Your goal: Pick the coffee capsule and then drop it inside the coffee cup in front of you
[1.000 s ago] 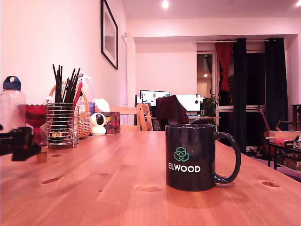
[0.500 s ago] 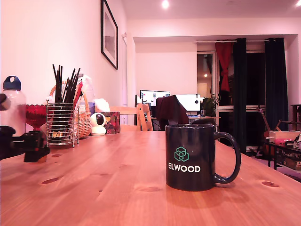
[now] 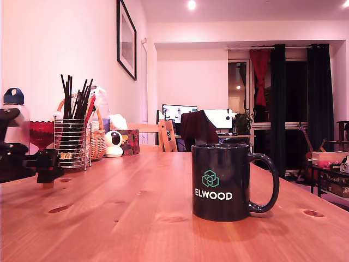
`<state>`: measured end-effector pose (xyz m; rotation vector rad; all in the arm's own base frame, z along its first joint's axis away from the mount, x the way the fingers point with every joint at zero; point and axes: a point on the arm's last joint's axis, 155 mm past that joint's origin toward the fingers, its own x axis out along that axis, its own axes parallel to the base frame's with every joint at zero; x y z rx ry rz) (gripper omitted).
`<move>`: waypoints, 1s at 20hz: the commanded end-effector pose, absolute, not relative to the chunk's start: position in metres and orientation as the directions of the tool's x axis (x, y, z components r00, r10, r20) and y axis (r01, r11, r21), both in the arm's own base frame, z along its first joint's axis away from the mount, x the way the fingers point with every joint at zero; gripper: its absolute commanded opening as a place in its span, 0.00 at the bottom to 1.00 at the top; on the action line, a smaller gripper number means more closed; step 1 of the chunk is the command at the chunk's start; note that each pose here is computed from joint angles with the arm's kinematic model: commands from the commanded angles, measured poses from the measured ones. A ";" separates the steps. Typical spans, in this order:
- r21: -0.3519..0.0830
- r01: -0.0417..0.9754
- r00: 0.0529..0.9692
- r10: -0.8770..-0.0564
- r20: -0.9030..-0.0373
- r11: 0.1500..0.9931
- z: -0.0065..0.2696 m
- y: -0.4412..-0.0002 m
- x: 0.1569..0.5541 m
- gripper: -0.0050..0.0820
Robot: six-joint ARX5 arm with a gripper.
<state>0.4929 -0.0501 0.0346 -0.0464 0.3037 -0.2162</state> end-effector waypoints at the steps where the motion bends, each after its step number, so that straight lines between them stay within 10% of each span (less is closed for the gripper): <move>1: -0.080 0.205 0.923 -0.219 -0.315 0.976 0.025 -0.050 0.496 0.80; 20: -0.096 0.199 0.921 -0.220 -0.321 0.975 0.010 -0.051 0.521 0.79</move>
